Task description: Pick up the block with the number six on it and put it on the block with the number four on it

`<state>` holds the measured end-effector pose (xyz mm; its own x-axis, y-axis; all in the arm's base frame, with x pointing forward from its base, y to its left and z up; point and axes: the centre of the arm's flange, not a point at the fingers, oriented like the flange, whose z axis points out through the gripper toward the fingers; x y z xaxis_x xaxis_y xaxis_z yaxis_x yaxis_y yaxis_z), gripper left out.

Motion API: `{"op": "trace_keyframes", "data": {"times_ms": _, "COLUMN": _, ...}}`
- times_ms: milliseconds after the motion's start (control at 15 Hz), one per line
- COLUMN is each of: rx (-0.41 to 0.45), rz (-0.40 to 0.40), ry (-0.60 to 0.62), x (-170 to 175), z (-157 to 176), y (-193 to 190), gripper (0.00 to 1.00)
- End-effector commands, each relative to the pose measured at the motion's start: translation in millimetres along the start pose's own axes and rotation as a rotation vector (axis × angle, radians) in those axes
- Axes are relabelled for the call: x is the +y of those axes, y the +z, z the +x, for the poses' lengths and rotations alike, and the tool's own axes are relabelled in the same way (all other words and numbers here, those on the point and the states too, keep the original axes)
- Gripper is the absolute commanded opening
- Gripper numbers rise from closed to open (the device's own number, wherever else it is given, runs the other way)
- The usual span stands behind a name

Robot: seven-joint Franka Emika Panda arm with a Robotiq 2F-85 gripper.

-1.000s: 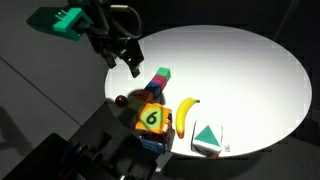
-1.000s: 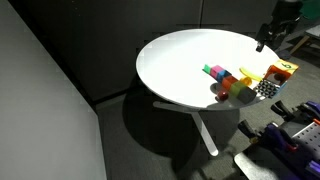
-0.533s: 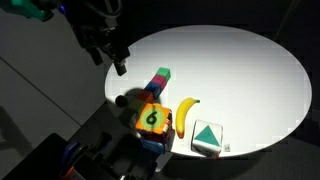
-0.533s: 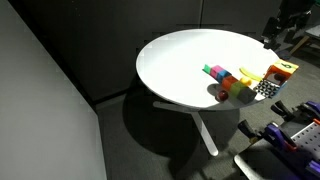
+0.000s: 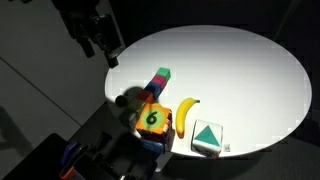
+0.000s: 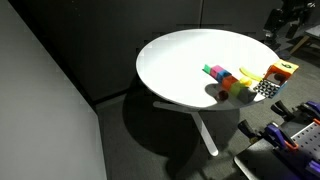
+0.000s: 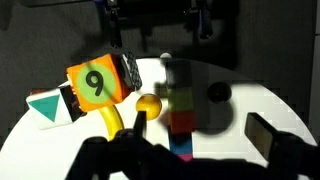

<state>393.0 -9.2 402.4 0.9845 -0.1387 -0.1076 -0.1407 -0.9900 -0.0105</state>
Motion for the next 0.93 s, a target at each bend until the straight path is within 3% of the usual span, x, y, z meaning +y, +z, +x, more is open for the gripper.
{"op": "trace_keyframes", "data": {"times_ms": 0, "rx": 0.008, "rz": 0.018, "ry": -0.015, "x": -3, "z": 1, "y": -13, "gripper": 1.0}}
{"op": "trace_keyframes", "data": {"times_ms": 867, "rx": 0.005, "rz": 0.0, "ry": -0.007, "x": -2, "z": 2, "y": -2, "gripper": 1.0}}
